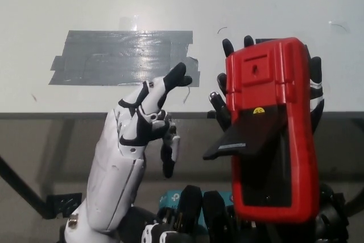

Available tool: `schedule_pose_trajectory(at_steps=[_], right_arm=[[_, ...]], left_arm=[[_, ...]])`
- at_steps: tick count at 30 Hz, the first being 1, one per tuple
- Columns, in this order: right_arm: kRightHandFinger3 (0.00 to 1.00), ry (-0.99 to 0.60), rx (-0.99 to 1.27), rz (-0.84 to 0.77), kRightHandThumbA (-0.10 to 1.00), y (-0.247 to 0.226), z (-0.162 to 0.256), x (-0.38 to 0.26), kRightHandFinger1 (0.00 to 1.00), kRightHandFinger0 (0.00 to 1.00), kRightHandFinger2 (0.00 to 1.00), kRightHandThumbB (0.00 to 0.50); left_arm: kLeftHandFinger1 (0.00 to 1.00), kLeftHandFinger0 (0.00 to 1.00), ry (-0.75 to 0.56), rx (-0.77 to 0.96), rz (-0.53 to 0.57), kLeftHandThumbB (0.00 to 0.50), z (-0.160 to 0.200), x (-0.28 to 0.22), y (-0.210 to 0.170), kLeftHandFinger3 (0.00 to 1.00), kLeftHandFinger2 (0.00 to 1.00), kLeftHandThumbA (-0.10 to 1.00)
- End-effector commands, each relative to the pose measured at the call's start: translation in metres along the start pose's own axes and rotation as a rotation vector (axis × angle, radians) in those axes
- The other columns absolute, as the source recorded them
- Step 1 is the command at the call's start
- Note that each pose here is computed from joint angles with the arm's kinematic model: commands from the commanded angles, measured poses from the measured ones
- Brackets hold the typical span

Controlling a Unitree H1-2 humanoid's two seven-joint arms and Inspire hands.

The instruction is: The robot first picks the multimeter with right hand and then unfolds the black stand on the back of it using left hand

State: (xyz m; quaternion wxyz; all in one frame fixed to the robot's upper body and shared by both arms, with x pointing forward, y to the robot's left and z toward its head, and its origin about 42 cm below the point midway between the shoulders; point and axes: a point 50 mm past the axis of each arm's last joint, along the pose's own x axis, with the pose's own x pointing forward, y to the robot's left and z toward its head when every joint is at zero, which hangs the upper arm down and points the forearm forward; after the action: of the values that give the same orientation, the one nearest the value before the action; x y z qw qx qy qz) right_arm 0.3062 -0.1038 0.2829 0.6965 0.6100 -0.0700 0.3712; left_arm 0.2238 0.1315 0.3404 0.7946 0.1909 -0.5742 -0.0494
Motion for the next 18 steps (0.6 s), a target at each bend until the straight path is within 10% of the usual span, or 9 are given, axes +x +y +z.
schedule_pose_trajectory(at_steps=[1, 2, 3, 12, 18], right_arm=[[0.07, -0.052, 0.047, 0.118, -0.1, 0.027, 0.0, 0.017, 0.0, 0.0, 0.31, 0.172], [0.07, -0.052, 0.048, 0.12, -0.1, 0.027, 0.0, 0.017, 0.0, 0.0, 0.31, 0.17], [0.07, -0.053, 0.05, 0.122, -0.1, 0.026, 0.0, 0.017, 0.0, 0.0, 0.31, 0.171], [0.05, -0.069, 0.053, 0.132, -0.1, 0.028, -0.003, 0.018, 0.0, 0.0, 0.35, 0.124], [0.15, -0.081, 0.049, 0.135, -0.1, 0.029, -0.004, 0.021, 0.08, 0.0, 0.66, 0.133]], left_arm=[[0.56, 0.86, -0.105, 0.012, 0.158, 0.34, 0.003, 0.007, 0.004, 1.0, 0.73, 0.92], [0.91, 1.0, -0.102, 0.025, 0.164, 0.34, 0.004, 0.008, 0.005, 1.0, 1.0, 0.99], [1.0, 1.0, -0.11, 0.022, 0.164, 0.352, 0.005, 0.01, 0.004, 1.0, 1.0, 0.97], [1.0, 1.0, -0.133, 0.088, -0.02, 0.428, 0.011, 0.005, -0.004, 1.0, 1.0, 1.0], [1.0, 1.0, -0.099, -0.029, -0.027, 0.5, 0.016, 0.002, -0.013, 1.0, 1.0, 1.0]])
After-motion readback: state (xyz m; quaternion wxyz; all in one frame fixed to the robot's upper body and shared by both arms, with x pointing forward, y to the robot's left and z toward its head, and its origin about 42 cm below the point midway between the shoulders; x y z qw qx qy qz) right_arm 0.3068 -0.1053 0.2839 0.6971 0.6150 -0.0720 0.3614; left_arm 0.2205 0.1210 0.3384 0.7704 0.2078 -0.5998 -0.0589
